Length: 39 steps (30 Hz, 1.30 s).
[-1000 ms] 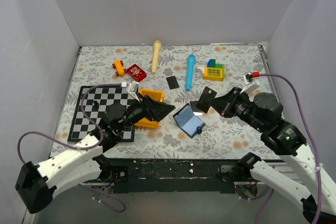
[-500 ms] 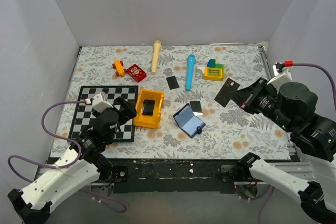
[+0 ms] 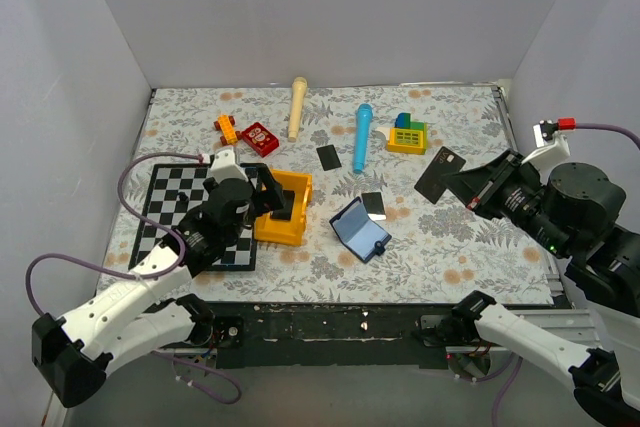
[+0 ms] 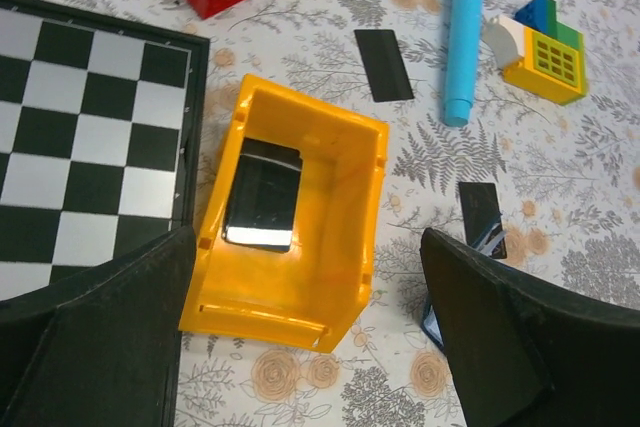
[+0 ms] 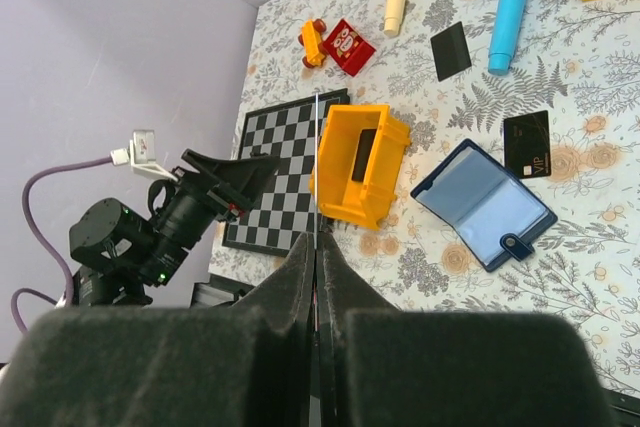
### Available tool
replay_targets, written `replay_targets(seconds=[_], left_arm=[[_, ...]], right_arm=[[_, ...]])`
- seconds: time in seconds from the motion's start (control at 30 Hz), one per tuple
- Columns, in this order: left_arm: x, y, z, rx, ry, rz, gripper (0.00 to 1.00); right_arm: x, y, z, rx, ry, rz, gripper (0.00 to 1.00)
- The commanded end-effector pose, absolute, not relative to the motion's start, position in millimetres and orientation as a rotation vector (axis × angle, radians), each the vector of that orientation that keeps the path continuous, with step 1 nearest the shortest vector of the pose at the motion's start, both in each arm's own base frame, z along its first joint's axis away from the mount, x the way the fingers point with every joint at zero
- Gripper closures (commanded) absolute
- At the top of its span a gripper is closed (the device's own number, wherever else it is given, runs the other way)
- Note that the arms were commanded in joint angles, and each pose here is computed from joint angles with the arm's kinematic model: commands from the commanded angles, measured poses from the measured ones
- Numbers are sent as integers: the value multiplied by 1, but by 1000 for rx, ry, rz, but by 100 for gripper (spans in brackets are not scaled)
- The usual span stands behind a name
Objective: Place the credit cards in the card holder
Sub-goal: Insert the credit card into the card holder.
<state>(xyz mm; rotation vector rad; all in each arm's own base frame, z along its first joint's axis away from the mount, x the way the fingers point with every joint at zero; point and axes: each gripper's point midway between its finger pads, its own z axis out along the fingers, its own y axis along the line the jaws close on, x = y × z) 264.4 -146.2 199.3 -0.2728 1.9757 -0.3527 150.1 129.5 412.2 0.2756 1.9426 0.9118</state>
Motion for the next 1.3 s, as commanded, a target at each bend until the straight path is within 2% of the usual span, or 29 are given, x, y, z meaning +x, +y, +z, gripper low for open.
replay_targets(seconds=[0.0, 0.27, 0.33, 0.5, 0.97, 1.27], left_arm=[[283, -178, 240, -109, 1886, -447, 5], [303, -268, 230, 324, 1913, -624, 5], [297, -299, 223, 496, 1928, -722, 5], [294, -337, 197, 687, 1944, -830, 7], [275, -369, 170, 891, 1959, -991, 10], [271, -374, 146, 947, 2014, -978, 12]], right_arm=[[151, 132, 420, 264, 1894, 950, 99], [147, 131, 425, 246, 1873, 966, 99], [147, 132, 423, 243, 1873, 973, 99], [146, 130, 430, 240, 1865, 967, 99], [141, 126, 426, 222, 1853, 970, 99], [142, 128, 430, 208, 1841, 973, 99]])
